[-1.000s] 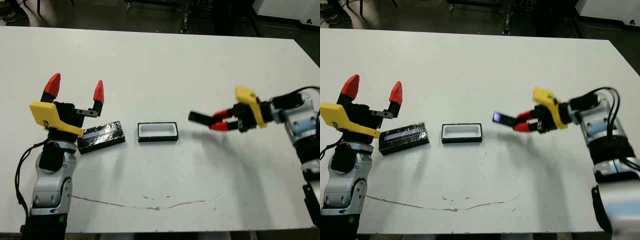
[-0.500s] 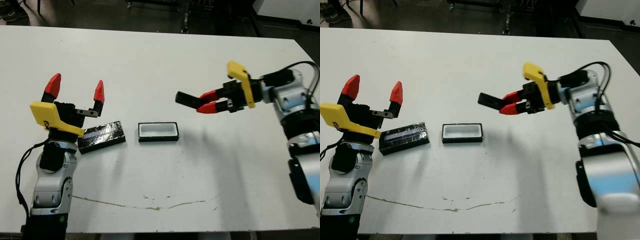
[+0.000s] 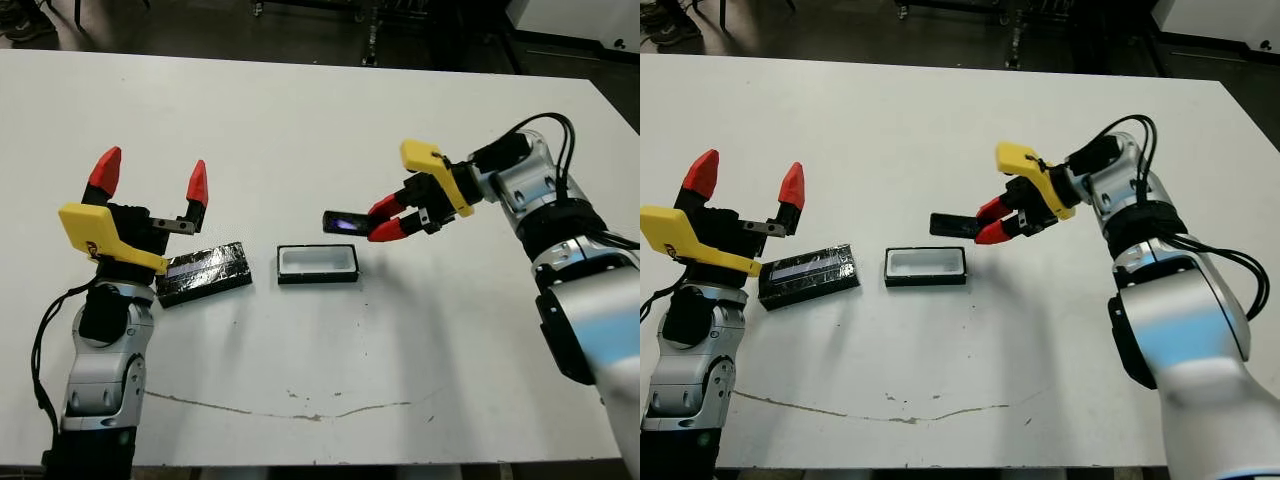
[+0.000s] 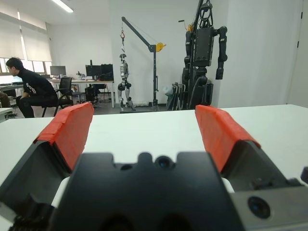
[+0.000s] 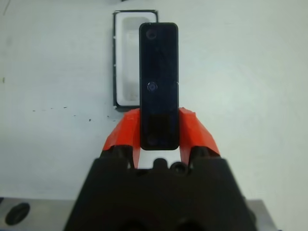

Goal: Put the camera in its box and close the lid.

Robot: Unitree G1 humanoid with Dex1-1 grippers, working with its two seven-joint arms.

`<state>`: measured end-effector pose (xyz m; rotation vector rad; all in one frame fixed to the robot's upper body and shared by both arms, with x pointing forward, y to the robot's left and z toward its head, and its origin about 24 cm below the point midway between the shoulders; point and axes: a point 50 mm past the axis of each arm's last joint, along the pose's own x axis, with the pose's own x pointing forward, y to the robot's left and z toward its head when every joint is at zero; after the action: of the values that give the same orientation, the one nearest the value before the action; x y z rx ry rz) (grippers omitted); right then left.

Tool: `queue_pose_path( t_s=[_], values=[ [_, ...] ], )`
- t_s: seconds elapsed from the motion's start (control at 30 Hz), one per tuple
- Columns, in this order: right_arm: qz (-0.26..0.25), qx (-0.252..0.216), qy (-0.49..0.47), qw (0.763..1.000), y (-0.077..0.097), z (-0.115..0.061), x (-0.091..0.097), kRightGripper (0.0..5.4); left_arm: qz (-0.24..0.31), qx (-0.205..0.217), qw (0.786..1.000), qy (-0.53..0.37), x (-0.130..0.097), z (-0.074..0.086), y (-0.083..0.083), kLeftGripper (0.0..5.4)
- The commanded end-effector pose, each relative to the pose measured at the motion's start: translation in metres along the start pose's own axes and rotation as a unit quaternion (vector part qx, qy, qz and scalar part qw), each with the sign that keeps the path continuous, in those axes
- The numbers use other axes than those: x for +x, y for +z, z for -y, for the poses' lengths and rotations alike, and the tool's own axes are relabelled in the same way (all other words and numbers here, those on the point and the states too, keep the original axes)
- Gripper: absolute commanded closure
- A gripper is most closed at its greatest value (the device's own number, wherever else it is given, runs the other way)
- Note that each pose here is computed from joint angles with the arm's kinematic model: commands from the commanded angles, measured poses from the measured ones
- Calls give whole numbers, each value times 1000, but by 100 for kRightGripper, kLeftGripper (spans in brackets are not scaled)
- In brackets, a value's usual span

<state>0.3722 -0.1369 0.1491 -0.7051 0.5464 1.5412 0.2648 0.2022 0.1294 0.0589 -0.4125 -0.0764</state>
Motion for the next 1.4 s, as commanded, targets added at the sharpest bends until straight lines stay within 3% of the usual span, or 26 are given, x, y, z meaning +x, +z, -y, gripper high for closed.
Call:
queue_pose_path(
  t_s=[0.03, 0.4, 0.67, 1.0, 1.4],
  values=[
    [-13, -26, 6, 1000, 15, 3, -2, 374, -10, 0, 1000, 3, -2, 0, -3, 0],
    [-28, -80, 15, 996, 31, -1, 3, 374, -11, -4, 1000, 6, -2, 0, -3, 0],
    [-34, -64, 22, 997, 39, -3, 9, 374, -11, -8, 1000, 10, -2, 1, -3, 0],
    [-70, -89, 19, 993, 51, -4, 12, 374, -14, -14, 1000, 15, -5, 0, -4, 0],
    [-79, -75, 32, 994, 51, -7, 23, 374, -13, -17, 1000, 17, -6, 0, -4, 0]
  ],
)
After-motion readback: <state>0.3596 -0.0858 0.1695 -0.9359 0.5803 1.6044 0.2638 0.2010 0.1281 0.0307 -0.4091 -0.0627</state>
